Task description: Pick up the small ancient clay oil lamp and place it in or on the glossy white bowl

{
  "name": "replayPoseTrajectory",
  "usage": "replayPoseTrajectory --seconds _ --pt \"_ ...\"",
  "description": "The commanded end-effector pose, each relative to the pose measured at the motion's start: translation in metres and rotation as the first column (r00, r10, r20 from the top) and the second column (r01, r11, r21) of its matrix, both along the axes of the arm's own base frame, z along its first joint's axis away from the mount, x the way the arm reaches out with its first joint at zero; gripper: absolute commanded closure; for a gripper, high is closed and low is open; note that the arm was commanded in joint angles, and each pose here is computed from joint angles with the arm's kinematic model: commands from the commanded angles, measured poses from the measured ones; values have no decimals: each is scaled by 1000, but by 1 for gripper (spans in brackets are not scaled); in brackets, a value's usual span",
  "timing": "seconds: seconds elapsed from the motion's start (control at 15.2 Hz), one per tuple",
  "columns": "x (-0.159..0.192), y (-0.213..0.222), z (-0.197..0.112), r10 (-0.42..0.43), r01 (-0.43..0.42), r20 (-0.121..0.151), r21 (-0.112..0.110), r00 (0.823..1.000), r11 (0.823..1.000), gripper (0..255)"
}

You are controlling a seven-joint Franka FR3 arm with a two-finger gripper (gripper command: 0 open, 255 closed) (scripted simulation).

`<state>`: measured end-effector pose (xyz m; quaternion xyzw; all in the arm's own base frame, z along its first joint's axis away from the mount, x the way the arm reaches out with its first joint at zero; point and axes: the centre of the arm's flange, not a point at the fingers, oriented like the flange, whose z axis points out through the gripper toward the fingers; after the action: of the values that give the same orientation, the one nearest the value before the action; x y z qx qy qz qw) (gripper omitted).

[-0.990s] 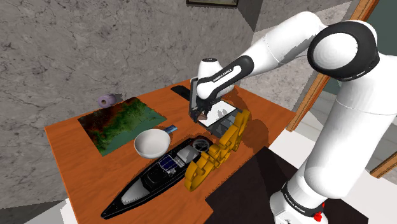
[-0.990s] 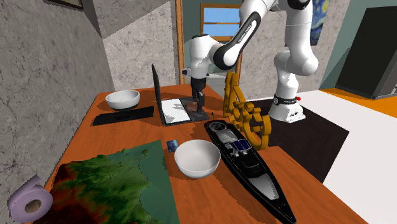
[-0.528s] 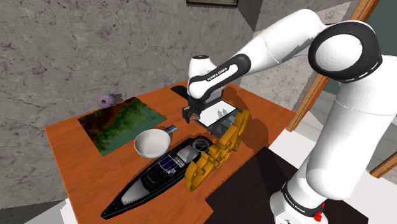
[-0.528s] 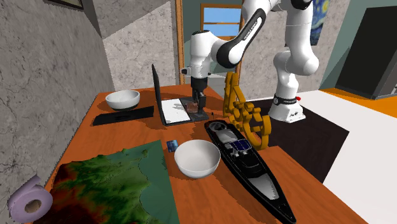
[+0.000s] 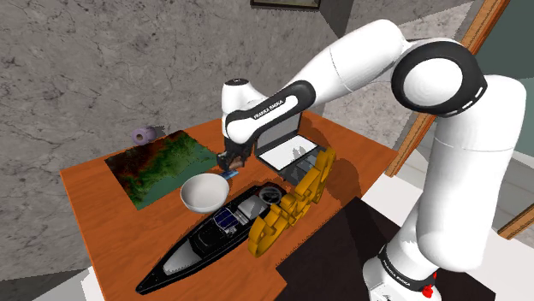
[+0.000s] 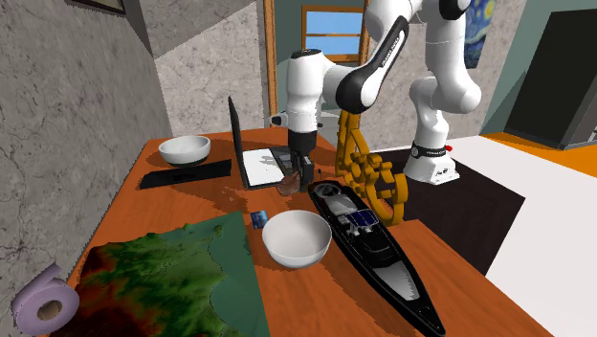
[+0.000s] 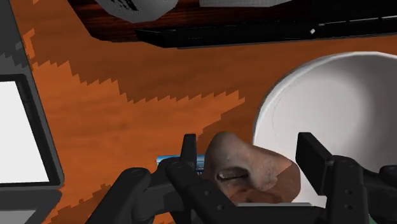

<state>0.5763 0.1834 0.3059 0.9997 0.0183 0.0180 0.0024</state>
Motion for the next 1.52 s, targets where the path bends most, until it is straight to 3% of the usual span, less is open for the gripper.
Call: replayPoseTrajectory --seconds 0.0,0.46,0.92,0.99,1.06,1.45 --pt "5 24 1 -2 2 0 0 1000 1000 255" --pt "21 113 -2 -2 2 0 0 1000 1000 255" --pt "21 113 -39 -2 2 0 0 1000 1000 255" --pt "19 116 -33 3 -3 -4 1 1000 1000 255" --pt "19 116 -33 3 -3 -4 1 1000 1000 0" --pt "114 126 -50 -34 24 -115 -87 993 996 0"
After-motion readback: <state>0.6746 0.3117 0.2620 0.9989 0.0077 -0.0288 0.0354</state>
